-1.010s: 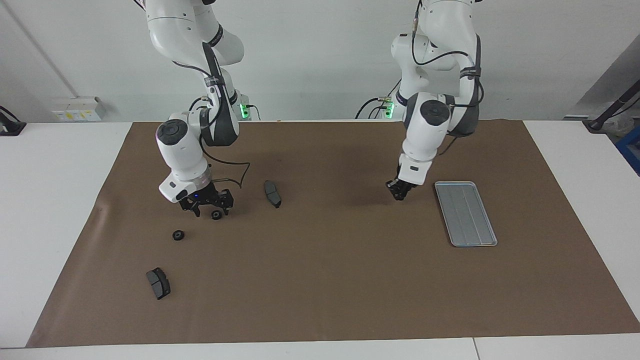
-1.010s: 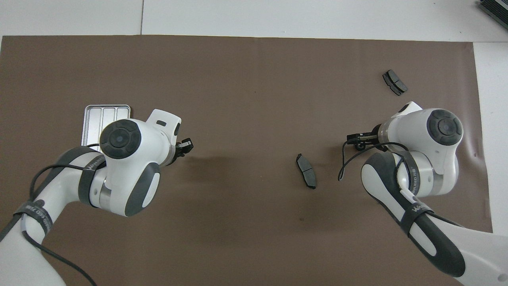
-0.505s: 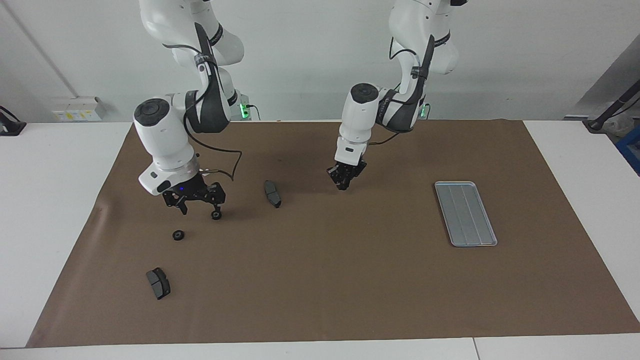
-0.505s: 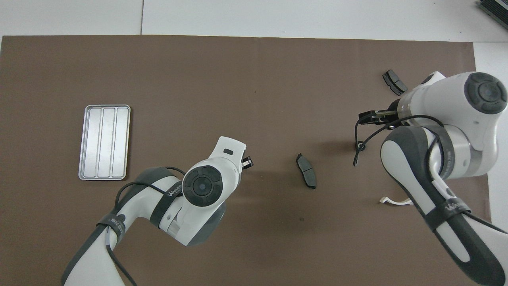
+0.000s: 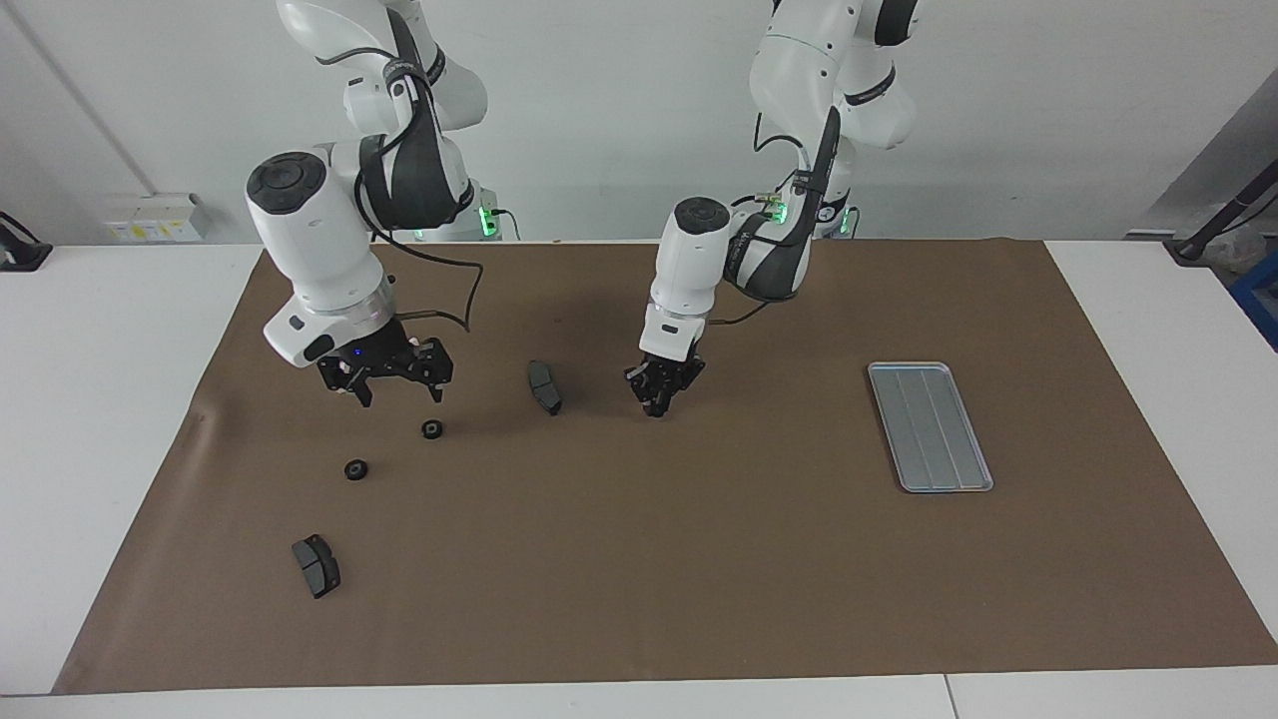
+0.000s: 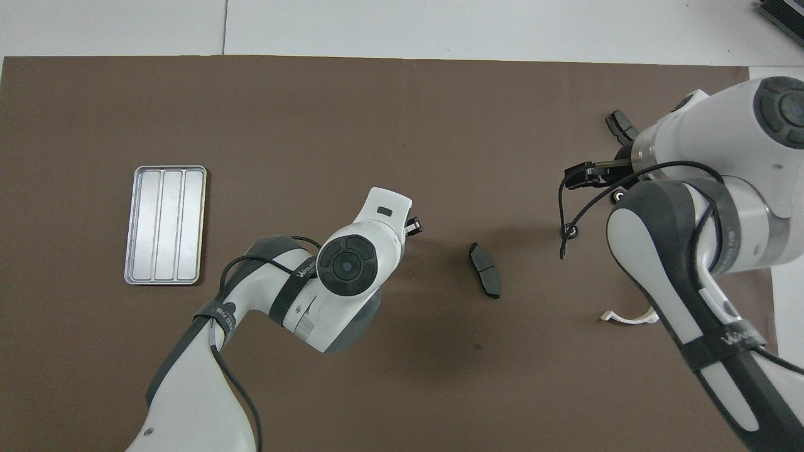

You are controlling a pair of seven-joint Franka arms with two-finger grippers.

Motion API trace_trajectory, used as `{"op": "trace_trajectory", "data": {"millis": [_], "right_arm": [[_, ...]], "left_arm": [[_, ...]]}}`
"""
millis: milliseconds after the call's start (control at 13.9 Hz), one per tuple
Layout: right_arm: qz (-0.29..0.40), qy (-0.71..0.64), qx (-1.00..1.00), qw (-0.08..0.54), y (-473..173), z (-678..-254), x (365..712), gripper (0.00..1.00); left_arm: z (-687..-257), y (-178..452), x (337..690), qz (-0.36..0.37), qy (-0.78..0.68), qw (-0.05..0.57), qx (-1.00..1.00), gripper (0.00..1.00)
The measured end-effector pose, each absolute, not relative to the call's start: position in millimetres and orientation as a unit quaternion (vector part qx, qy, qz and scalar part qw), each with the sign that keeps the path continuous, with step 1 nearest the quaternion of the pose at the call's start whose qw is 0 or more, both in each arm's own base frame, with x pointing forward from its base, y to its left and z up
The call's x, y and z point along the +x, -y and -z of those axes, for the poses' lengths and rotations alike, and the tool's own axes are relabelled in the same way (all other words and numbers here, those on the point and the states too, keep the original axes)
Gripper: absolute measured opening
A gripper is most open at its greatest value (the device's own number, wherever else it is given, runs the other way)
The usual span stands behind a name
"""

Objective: Place bearing gear from tray to pile

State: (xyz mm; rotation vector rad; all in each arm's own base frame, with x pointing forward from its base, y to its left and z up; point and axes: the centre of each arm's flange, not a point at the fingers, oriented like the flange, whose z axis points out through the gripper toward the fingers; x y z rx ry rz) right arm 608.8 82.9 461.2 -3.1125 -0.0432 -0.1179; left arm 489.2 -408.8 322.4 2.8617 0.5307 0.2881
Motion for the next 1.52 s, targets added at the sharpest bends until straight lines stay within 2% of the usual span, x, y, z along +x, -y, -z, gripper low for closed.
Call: {"op": "trace_trajectory", "data": {"millis": [433, 577, 866, 1155, 1371, 1515], "right_arm": [[0.035, -0.004, -0.999, 0.018, -149.9, -454.5, 598.3, 1.0], [0.037, -0.016, -0.999, 0.021, -183.6, -443.0, 594.5, 1.0], [0.052, -0.03, -0.998, 0.032, -246.6, -403.6, 591.3, 1.0], [0.058, -0.017, -0.997, 0.043, -331.3, -368.1, 569.1, 1.0], [0.056, -0.01, -0.998, 0.036, -390.4, -338.7, 561.9, 1.0], [0.054, -0.005, -0.998, 0.028, -401.2, -316.8, 564.5, 1.0]], "left_arm": [[-347.6, 418.5, 498.3, -0.099, -0.179, 0.112, 0.972, 0.99], [-379.9, 396.8, 516.8, -0.091, -0.202, 0.096, 0.97, 1.0], [-467.9, 270.5, 570.1, -0.097, -0.278, 0.086, 0.952, 1.0], [-493.2, 135.9, 594.6, -0.082, -0.238, 0.046, 0.967, 1.0], [-500.0, 51.8, 593.0, -0.052, -0.176, 0.02, 0.983, 1.0], [-512.7, 14.0, 583.5, -0.037, -0.144, 0.014, 0.989, 1.0]]}}
